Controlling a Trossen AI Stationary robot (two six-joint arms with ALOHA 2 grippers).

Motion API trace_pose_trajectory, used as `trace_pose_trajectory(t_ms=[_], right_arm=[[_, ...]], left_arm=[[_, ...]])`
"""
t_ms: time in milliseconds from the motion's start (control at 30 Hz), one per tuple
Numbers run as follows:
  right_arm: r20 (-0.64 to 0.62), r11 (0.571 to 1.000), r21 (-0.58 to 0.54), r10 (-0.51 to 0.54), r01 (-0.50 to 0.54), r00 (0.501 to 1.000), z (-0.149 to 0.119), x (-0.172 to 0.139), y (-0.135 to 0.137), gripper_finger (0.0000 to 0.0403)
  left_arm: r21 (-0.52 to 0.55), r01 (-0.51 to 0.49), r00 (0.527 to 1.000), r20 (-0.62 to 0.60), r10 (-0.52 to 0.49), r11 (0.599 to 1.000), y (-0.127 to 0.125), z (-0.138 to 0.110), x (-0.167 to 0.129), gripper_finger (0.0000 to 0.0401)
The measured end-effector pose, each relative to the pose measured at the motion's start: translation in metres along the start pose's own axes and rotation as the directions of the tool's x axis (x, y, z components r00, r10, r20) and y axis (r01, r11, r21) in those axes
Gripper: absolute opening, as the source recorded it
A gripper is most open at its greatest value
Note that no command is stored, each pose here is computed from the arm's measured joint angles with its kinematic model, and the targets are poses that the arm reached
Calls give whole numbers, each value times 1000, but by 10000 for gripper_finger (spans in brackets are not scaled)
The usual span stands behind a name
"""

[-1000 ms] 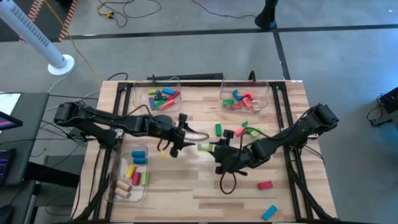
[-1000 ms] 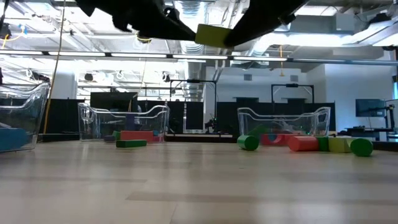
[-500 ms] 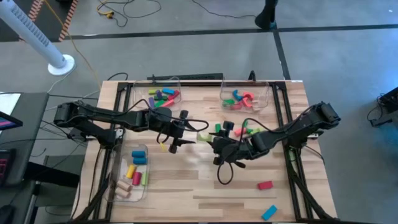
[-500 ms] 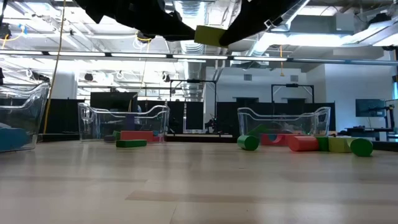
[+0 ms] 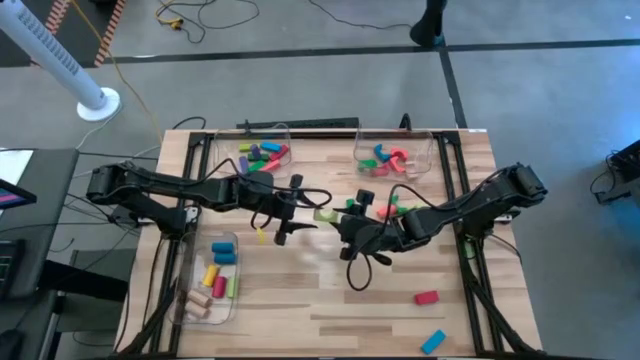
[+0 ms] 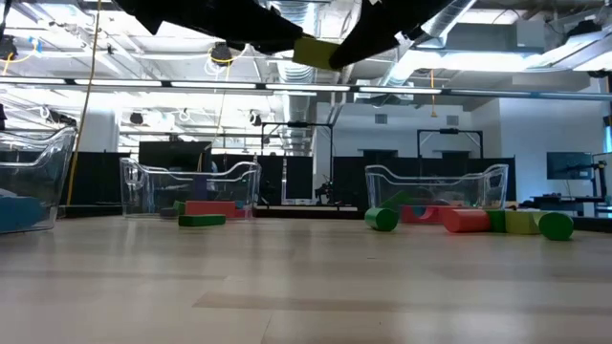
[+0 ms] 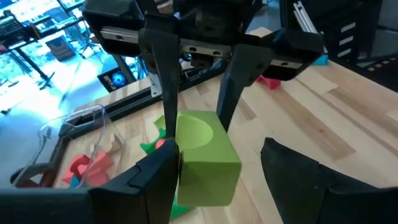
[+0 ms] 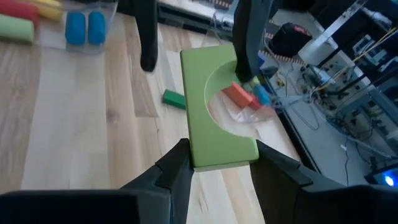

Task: Sort blocks by size
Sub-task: Put the light green arch block into the top right transparent bin

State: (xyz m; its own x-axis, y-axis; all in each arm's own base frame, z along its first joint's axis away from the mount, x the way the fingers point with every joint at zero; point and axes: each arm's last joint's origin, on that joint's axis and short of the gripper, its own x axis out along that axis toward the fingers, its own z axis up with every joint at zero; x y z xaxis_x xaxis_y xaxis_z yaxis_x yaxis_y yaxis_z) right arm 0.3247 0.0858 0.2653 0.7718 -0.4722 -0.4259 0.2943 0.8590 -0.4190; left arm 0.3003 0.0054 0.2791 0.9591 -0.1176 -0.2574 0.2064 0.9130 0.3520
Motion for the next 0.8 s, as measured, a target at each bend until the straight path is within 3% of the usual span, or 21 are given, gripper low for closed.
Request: trace_pose_trajectory(t_ms=[333, 633, 800], right_arm=[[48, 1000, 13, -7, 6, 999, 6, 0, -1, 167], [48, 999, 36, -6, 4, 999, 6, 0, 0, 169], [49, 999, 36, -3, 1, 999, 6, 0, 0, 170]], left_arm=[[-8, -126, 992, -19, 126, 992, 4, 2, 0, 213], [77, -147, 989, -15, 149, 986, -3, 6, 1, 137], [88, -143, 989, -14, 145, 986, -5, 7, 1, 127]])
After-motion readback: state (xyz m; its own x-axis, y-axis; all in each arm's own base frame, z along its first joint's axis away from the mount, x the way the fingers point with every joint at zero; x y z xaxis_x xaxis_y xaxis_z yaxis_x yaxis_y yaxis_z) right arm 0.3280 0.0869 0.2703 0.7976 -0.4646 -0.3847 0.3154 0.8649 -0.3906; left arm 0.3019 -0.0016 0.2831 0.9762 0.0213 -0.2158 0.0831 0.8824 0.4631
